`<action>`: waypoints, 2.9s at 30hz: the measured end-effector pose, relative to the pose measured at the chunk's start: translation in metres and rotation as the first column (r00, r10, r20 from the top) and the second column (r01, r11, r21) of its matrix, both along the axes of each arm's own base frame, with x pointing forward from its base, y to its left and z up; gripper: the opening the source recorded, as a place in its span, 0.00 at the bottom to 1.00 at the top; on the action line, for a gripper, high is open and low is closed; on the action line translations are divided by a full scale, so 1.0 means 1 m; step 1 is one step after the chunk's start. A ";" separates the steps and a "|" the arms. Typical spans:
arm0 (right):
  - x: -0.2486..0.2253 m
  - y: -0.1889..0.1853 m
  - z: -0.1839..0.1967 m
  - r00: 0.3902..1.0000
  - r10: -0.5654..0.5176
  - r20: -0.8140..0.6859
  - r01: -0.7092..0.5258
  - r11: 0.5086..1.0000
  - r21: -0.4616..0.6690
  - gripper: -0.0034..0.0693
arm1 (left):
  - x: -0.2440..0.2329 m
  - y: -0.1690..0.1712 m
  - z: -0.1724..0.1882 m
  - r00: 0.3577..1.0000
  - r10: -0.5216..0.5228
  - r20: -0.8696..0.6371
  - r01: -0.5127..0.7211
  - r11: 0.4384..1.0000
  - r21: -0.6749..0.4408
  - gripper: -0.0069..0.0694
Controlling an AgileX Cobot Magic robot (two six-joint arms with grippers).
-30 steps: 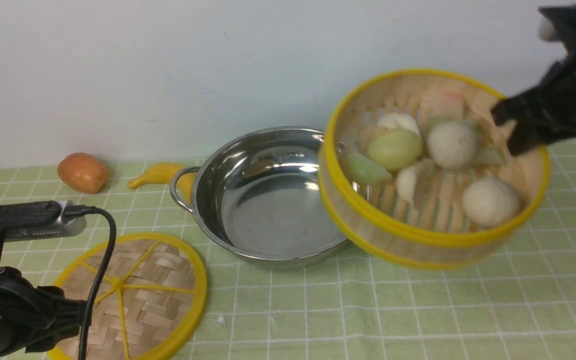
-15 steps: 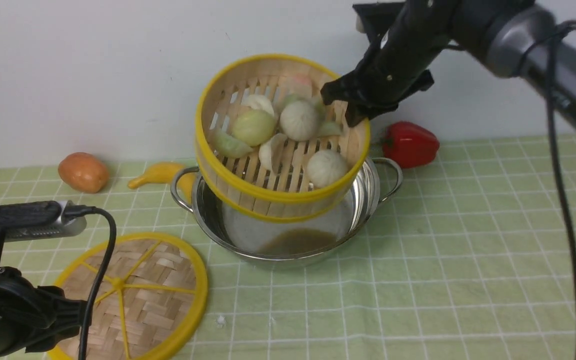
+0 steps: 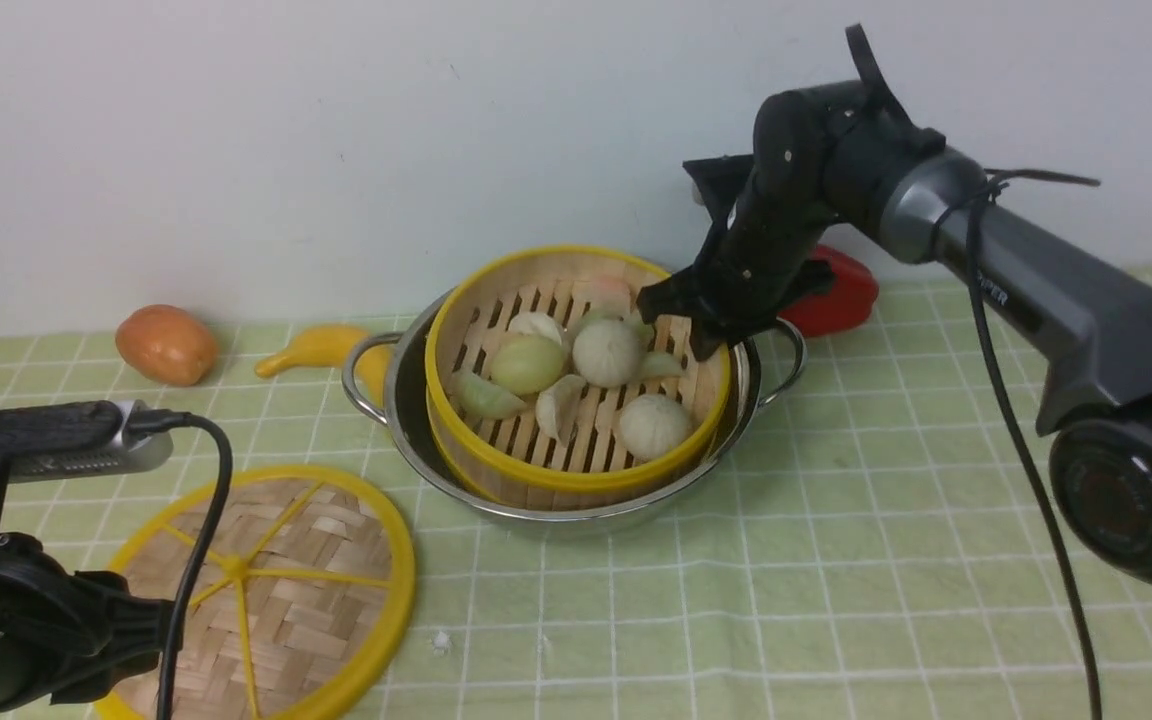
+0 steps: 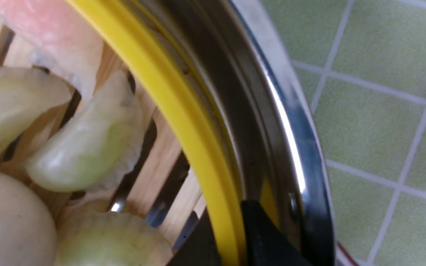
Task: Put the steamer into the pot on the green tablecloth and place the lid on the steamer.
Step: 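Place the bamboo steamer basket of food into the steel pot with the right gripper, then grasp the bamboo steamer lid lying on the table by its centre knob, then place the yellow bamboo steamer lid onto the steamer in the pot with the left gripper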
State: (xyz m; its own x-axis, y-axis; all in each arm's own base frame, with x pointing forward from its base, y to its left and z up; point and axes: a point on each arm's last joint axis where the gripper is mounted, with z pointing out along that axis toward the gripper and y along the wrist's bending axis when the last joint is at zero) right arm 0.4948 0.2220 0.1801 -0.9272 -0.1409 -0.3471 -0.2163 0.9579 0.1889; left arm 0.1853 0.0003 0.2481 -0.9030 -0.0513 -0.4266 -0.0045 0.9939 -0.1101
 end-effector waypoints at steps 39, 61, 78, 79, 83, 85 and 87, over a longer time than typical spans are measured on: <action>-0.140 -0.095 0.303 0.836 -0.034 0.548 -0.022 0.995 0.096 0.63 | 0.120 0.008 -0.058 0.986 0.019 -0.168 -0.020 1.000 -0.006 0.41; -0.322 -0.184 0.350 0.687 -0.050 0.725 0.157 0.984 -0.081 0.63 | 0.143 0.010 -0.062 0.958 0.027 -0.287 -0.029 1.000 -0.005 0.24; -0.376 -0.216 0.347 0.605 -0.094 0.791 0.289 0.951 -0.108 0.63 | 0.169 -0.047 0.115 0.995 -0.095 0.035 0.090 0.989 0.116 0.24; -0.378 -0.217 0.348 0.600 -0.096 0.794 0.290 0.951 -0.104 0.63 | 0.176 -0.071 0.113 0.988 -0.152 0.036 0.147 0.983 0.106 0.24; -0.378 -0.217 0.348 0.600 -0.098 0.794 0.291 0.951 -0.102 0.63 | 0.199 -0.133 0.094 0.961 -0.274 0.023 0.271 0.958 0.093 0.24; -0.378 -0.217 0.348 0.600 -0.098 0.794 0.291 0.951 -0.102 0.63 | 0.205 -0.151 0.089 0.951 -0.308 0.025 0.304 0.948 0.092 0.24; -0.378 -0.217 0.348 0.600 -0.098 0.794 0.291 0.951 -0.102 0.63 | 0.221 -0.185 0.065 0.932 -0.362 0.000 0.360 0.928 0.100 0.24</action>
